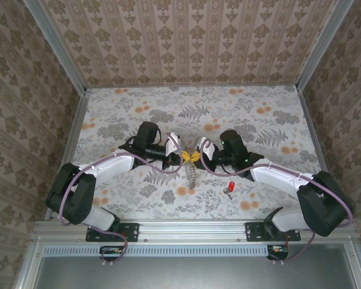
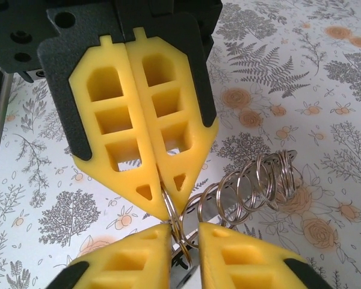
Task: Put the keys on the keyring
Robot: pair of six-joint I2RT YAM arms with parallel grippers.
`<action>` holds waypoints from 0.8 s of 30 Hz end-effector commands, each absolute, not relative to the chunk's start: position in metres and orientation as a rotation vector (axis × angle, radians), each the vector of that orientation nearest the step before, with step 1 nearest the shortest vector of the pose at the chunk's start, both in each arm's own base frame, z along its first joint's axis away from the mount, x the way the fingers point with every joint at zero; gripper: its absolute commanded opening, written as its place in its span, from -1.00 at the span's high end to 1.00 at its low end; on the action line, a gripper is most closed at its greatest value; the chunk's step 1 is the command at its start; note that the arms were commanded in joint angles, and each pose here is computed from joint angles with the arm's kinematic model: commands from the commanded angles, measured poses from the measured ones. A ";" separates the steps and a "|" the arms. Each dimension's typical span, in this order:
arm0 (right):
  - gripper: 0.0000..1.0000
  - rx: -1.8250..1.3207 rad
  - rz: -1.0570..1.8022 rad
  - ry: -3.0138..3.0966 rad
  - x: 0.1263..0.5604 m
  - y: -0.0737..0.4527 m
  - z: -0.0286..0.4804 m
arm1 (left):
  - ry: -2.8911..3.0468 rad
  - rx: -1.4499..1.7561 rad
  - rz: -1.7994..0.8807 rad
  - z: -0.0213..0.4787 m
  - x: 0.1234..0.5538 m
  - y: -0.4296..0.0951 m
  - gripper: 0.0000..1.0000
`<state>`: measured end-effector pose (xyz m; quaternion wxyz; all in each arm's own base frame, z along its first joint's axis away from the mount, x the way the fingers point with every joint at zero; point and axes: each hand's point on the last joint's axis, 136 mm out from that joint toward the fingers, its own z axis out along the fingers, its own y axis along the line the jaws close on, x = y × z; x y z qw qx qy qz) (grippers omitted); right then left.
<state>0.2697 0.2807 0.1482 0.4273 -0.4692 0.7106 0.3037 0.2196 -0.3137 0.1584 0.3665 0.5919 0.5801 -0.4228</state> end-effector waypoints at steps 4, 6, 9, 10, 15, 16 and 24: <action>0.90 -1.183 0.759 1.738 0.272 0.283 0.165 | 1.429 1.545 -1.101 0.171 0.213 -0.314 0.98; 0.92 -1.196 0.741 1.743 0.272 0.282 0.167 | 1.448 1.553 -1.086 0.168 0.213 -0.313 0.84; 0.93 -1.221 0.696 1.767 0.272 0.281 0.166 | 1.477 1.580 -1.034 0.162 0.214 -0.311 0.76; 0.93 -1.233 0.684 1.775 0.271 0.281 0.166 | 1.485 1.589 -1.017 0.161 0.214 -0.311 0.74; 0.93 -1.272 0.636 1.822 0.269 0.281 0.165 | 1.508 1.620 -0.959 0.155 0.215 -0.312 0.70; 0.93 -1.275 0.621 1.834 0.270 0.280 0.164 | 1.512 1.627 -0.952 0.155 0.215 -0.313 0.70; 0.92 -1.308 0.599 1.833 0.267 0.285 0.168 | 1.500 1.647 -0.942 0.157 0.213 -0.319 0.68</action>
